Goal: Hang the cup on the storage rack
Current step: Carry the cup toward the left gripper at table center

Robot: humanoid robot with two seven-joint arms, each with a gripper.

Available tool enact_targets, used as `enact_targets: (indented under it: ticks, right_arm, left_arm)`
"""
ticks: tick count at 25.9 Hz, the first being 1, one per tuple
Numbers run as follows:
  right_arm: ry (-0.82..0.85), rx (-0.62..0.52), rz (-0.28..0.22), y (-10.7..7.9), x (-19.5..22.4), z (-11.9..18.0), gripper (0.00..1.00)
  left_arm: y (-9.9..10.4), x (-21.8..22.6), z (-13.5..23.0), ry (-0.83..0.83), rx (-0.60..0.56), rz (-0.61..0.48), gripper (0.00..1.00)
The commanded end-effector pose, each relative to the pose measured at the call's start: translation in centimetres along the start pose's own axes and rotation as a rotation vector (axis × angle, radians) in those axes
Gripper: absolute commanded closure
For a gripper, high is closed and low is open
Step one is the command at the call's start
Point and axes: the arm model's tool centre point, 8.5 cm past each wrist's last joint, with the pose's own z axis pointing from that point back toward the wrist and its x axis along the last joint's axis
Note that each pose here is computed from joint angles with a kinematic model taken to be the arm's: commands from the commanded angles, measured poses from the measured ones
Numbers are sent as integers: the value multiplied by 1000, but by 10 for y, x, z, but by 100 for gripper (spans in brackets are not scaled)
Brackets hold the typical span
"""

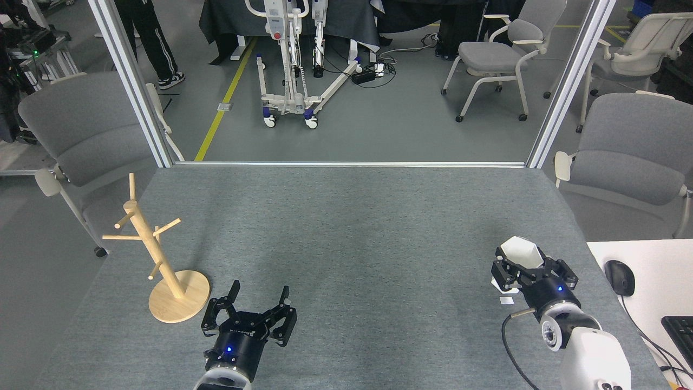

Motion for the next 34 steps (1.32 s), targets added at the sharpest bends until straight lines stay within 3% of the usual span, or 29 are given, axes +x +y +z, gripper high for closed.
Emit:
enact_targets:
  ticks: [1, 6, 9, 11, 14, 17, 20, 23, 27, 30, 34]
  right_arm:
    - [-30, -98, -126, -34, -1, 0, 100]
    - [-145, -153, -286, -82, 15, 7, 100]
    - [-196, -168, -324, -93, 36, 12, 100]
    - [-227, -161, -340, -86, 58, 20, 100]
    - [-196, -194, -334, -89, 70, 43, 100]
    - [-193, -215, -285, -97, 98, 66, 100]
    - [-150, -181, -214, -92, 132, 70, 100]
    - [-85, -130, -198, -82, 149, 69, 100]
    - [2, -123, -156, -82, 164, 69, 100]
    - [43, -143, -127, -88, 179, 70, 100]
    - [94, -186, -133, -112, 190, 71, 100]
  left_arm:
    - [7, -1, 0, -14, 35, -11, 1]
    - [23, 8, 7, -143, 173, -32, 1]
    - [33, 21, 8, -214, 224, -73, 1]
    - [36, 40, 5, -278, 224, -150, 1]
    - [46, 68, -6, -347, 236, -246, 1]
    - [52, 98, -13, -434, 220, -286, 1]
    - [56, 114, -16, -487, 229, -315, 1]
    - [54, 122, -21, -515, 211, -344, 1]
    - [58, 127, -24, -579, 199, -361, 1]
    - [54, 133, -22, -635, 167, -367, 1]
    - [45, 147, -21, -701, 101, -362, 1]
